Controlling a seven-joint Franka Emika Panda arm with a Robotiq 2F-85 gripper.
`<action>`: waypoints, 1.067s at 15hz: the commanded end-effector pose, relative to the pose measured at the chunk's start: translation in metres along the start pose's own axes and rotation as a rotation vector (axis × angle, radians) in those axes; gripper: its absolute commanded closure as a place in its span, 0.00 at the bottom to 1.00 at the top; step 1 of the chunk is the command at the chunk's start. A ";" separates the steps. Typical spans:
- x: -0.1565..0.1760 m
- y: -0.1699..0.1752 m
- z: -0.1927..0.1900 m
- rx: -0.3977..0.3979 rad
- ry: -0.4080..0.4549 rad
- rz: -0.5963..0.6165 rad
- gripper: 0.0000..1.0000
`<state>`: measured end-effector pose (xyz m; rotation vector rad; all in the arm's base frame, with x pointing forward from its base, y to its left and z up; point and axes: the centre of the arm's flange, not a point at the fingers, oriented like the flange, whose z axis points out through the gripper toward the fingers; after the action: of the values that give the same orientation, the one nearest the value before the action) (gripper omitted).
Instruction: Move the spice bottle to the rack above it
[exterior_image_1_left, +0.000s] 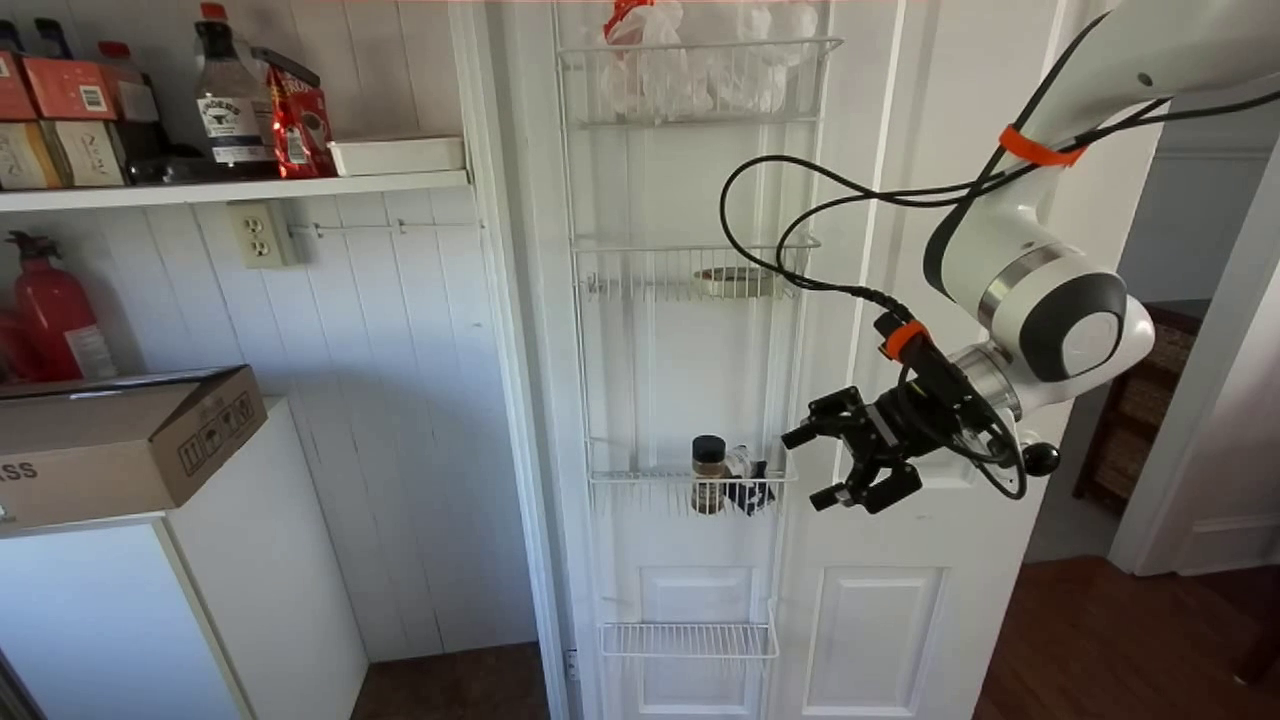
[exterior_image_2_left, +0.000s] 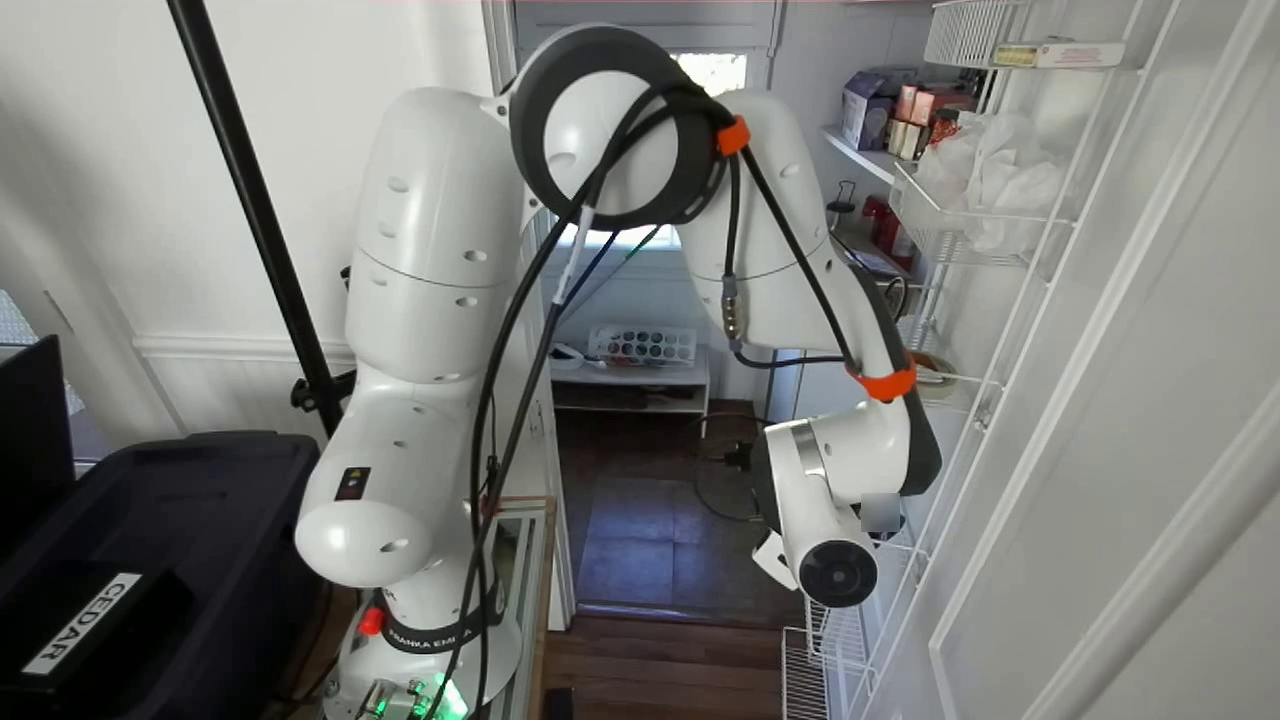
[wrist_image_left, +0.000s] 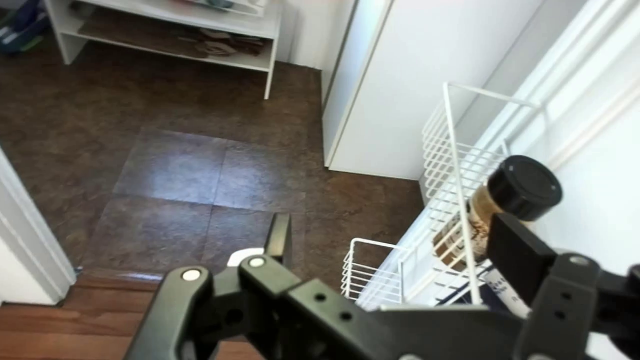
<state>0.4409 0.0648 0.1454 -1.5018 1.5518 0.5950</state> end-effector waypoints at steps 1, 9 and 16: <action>0.001 0.000 0.000 0.006 -0.001 0.002 0.00; 0.015 -0.002 0.016 0.044 -0.013 0.090 0.00; 0.024 -0.002 0.042 0.174 -0.134 0.227 0.00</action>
<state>0.4460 0.0752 0.1155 -1.2741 1.6552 0.6413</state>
